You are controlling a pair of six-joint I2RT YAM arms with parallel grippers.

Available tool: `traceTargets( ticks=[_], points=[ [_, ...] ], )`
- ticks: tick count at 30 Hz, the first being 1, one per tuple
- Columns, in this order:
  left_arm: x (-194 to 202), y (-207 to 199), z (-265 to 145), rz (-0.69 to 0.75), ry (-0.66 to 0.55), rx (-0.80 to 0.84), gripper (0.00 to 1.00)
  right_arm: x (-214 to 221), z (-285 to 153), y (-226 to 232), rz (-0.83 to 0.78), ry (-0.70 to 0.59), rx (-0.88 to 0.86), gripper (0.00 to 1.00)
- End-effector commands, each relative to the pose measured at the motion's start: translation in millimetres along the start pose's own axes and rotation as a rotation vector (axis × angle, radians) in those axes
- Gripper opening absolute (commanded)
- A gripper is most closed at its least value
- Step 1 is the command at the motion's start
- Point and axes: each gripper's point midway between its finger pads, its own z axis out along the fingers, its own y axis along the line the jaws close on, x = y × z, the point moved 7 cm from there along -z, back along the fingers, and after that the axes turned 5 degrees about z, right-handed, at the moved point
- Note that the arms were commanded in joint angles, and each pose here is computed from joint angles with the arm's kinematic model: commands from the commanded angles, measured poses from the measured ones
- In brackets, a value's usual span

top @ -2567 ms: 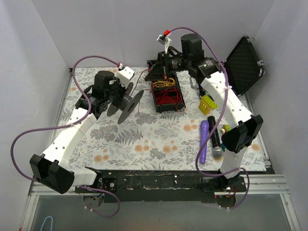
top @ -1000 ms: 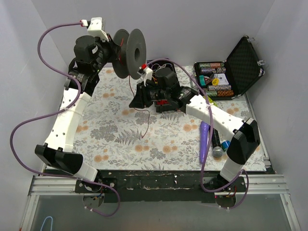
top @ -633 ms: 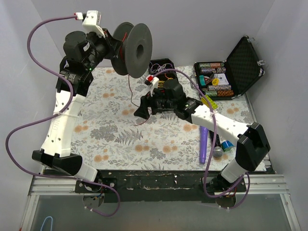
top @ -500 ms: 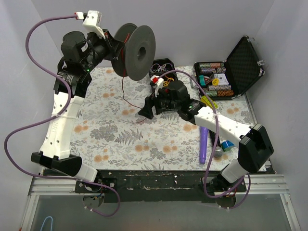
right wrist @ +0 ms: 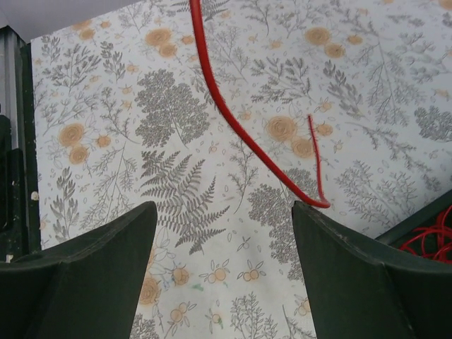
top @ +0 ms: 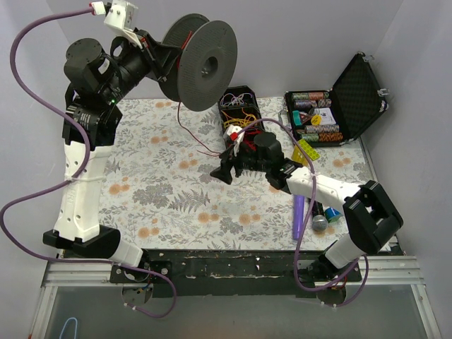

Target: Wrap the cables

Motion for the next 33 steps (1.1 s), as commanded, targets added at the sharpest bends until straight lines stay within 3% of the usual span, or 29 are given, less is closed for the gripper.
traceTargets(
  ticks=[1, 5, 21, 23, 25, 28, 30, 33],
  points=[
    [-28, -8, -6, 0.034, -0.099, 0.033, 0.0, -34, 6, -7, -0.111, -0.17, 0.023, 0.85],
    [-33, -9, -9, 0.047, -0.117, 0.032, 0.0, -34, 3, -14, -0.049, -0.231, 0.037, 0.83],
    [-37, -14, -13, 0.04, -0.125, 0.054, 0.0, -22, 27, -24, -0.005, -0.166, -0.031, 0.72],
    [-37, -15, -14, 0.033, -0.124, 0.058, 0.0, -19, 31, -24, 0.015, -0.164, -0.046, 0.6],
    [-36, -15, -15, 0.025, -0.119, 0.061, 0.0, -21, 35, -25, 0.033, -0.175, -0.053, 0.32],
    [-32, -15, -16, 0.014, -0.107, 0.053, 0.0, -25, 34, -26, 0.051, -0.204, -0.038, 0.09],
    [-32, -16, -18, 0.014, -0.105, 0.053, 0.0, -23, 31, -29, 0.06, -0.201, -0.008, 0.01],
    [-31, -19, -20, 0.016, -0.095, 0.077, 0.0, -16, 24, -37, 0.099, -0.159, 0.043, 0.01]
  ],
)
